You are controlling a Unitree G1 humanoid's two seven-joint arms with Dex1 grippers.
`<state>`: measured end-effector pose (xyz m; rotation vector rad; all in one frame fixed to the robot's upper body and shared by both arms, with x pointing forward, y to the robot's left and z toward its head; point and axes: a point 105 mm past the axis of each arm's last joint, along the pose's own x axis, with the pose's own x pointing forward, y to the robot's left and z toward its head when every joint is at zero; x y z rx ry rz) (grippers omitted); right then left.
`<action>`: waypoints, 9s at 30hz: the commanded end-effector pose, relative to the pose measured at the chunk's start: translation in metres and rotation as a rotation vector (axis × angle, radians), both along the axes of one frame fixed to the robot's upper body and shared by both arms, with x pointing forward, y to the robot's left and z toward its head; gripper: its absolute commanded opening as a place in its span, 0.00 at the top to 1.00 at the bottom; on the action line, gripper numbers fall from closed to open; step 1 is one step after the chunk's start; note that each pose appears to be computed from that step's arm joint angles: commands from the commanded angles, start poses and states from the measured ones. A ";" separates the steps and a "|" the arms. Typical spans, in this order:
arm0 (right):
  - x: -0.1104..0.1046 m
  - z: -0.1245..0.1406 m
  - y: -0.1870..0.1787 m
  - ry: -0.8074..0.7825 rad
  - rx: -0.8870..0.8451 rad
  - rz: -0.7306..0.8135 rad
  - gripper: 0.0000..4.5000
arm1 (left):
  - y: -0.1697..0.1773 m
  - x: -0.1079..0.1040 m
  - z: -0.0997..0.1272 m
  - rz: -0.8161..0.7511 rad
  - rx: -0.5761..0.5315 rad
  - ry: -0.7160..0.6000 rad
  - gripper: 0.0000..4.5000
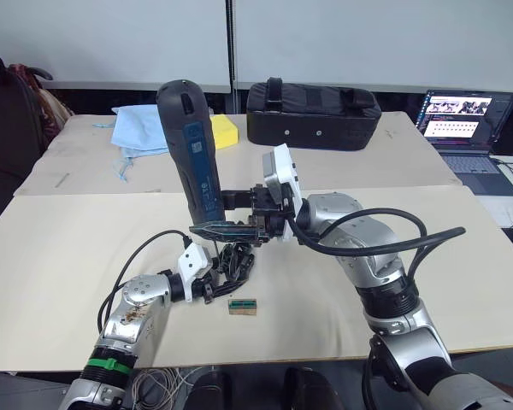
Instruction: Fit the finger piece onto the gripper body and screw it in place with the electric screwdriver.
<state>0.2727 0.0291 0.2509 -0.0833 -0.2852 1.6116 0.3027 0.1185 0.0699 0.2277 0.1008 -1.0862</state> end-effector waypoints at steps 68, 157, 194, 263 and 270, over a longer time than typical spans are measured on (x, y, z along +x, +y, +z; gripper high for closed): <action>-0.005 0.021 0.005 -0.039 0.008 0.017 0.57 | 0.002 -0.013 -0.026 0.017 0.026 0.118 0.48; 0.018 -0.043 -0.003 0.038 -0.156 -0.165 0.57 | 0.008 -0.014 -0.025 0.023 0.034 0.121 0.48; 0.008 -0.069 0.019 0.037 -0.186 -0.108 0.57 | 0.010 -0.017 -0.026 0.040 0.032 0.132 0.48; 0.048 -0.079 -0.302 0.660 -1.062 -0.912 0.57 | 0.138 -0.065 0.093 -0.040 0.088 -0.056 0.01; 0.054 -0.107 -0.316 0.740 -1.128 -0.925 0.57 | 0.135 -0.058 0.098 -0.020 0.076 -0.093 0.01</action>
